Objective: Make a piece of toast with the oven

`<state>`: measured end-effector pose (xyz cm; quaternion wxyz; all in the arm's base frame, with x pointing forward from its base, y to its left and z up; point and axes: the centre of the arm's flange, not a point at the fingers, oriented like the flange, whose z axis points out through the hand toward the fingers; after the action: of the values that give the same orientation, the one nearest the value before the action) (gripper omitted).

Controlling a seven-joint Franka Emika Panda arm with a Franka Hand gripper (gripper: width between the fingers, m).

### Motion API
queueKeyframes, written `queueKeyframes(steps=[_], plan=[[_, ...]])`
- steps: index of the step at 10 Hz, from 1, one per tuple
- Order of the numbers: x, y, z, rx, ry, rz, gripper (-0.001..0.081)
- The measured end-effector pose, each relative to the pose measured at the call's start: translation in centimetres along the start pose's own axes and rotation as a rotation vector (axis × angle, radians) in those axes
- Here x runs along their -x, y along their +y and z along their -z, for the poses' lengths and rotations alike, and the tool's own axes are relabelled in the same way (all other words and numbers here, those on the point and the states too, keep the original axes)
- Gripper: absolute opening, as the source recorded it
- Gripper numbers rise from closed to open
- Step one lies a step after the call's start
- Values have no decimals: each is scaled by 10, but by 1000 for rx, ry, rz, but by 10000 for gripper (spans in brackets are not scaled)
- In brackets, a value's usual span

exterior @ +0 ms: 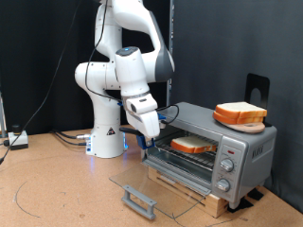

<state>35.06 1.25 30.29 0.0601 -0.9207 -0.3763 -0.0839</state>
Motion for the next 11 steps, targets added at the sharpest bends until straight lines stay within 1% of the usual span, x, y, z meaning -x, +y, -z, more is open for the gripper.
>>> queueKeyframes(steps=[2, 4, 6, 8, 9, 10, 11], plan=[[-4, -6, 0, 7, -5, 6, 396], [2, 1, 6, 16, 5, 4, 396], [19, 17, 17, 5, 6, -9, 396], [41, 38, 27, -2, -8, -60, 396], [52, 47, 31, 3, -3, -98, 396], [63, 58, 35, 25, 13, -144, 396], [71, 66, 35, 35, 23, -181, 396]])
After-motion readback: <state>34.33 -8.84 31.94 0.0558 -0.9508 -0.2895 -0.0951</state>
